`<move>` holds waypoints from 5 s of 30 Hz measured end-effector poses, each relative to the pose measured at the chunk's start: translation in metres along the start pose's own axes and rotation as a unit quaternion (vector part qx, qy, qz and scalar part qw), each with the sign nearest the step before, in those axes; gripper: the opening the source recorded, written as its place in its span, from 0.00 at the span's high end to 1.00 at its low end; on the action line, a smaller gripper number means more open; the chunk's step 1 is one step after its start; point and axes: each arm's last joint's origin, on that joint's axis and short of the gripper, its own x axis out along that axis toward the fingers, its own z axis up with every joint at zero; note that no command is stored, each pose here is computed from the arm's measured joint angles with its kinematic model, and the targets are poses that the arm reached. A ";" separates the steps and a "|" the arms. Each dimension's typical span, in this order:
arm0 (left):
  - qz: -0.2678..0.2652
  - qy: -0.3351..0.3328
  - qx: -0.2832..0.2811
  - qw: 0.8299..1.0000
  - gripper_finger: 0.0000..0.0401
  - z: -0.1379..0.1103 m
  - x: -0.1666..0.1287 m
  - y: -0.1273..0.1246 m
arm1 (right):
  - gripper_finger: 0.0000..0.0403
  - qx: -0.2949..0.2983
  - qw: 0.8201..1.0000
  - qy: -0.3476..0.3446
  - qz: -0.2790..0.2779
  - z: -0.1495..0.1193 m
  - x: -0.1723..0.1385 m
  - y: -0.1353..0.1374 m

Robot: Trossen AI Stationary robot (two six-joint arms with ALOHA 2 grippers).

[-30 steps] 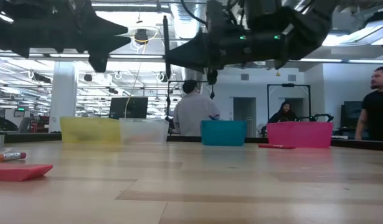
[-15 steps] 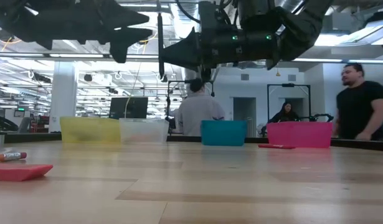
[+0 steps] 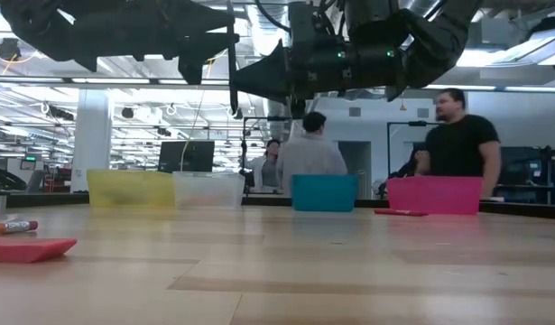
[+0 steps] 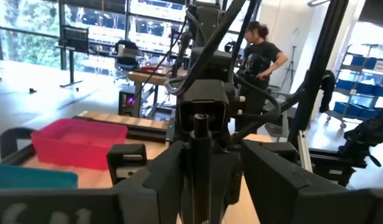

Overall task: Sort crayons/erasers/pens/pencils in bins
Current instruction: Put the black pen into the yellow bin, then put the yellow eraser into the blue bin

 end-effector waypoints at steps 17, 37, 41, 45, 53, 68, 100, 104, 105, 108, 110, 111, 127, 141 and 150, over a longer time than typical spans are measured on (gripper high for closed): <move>-0.003 -0.007 0.033 0.999 0.92 0.001 0.000 0.000 | 0.86 -0.004 1.000 -0.001 0.013 0.001 0.000 0.001; 0.083 0.071 0.072 0.991 0.92 0.029 -0.013 -0.002 | 0.39 -0.025 0.999 0.035 -0.001 -0.006 0.000 -0.004; 0.132 0.095 0.074 0.984 0.92 0.034 -0.031 -0.002 | 0.40 -0.029 0.999 0.036 -0.001 -0.006 0.000 -0.004; 0.163 0.099 0.061 0.980 0.92 0.042 -0.049 0.001 | 0.41 -0.039 0.999 0.038 0.001 -0.007 0.000 -0.004; 0.186 0.120 0.044 0.974 0.92 0.043 -0.061 0.009 | 0.43 -0.040 0.999 0.037 0.001 -0.006 0.000 -0.003; 0.466 0.336 0.008 0.818 0.92 0.084 -0.090 0.090 | 0.48 -0.040 0.998 0.039 0.004 -0.007 0.000 -0.002; 0.482 0.458 -0.188 0.723 0.89 0.001 -0.110 0.215 | 0.64 -0.048 0.998 0.049 0.008 -0.009 -0.001 0.001; 0.482 0.457 -0.185 0.724 0.82 0.001 -0.110 0.215 | 0.65 -0.052 0.997 0.053 0.008 -0.010 -0.001 0.001; 0.481 0.458 -0.184 0.724 0.79 0.001 -0.110 0.215 | 0.65 -0.052 0.997 0.053 0.008 -0.010 -0.001 0.001; 0.480 0.460 -0.181 0.725 0.73 0.001 -0.110 0.215 | 0.67 -0.053 0.997 0.054 0.008 -0.010 -0.001 0.001; 0.479 0.463 -0.169 0.727 0.70 0.003 -0.111 0.214 | 0.67 -0.053 0.997 0.054 0.008 -0.010 -0.001 0.001; 0.485 0.464 -0.156 0.725 0.69 0.006 -0.111 0.213 | 0.68 -0.054 0.997 0.055 0.008 -0.010 -0.001 0.001; 0.426 0.241 0.076 0.869 0.98 0.074 -0.098 0.091 | 0.95 -0.090 0.993 0.081 0.009 -0.015 -0.002 0.001; 0.197 0.109 0.127 0.966 0.99 -0.003 -0.096 0.029 | 0.98 -0.090 0.992 0.084 0.009 -0.012 -0.003 0.003; 0.122 0.066 0.156 0.978 0.98 -0.042 -0.099 0.013 | 0.98 -0.100 0.981 0.168 -0.021 0.009 0.003 0.020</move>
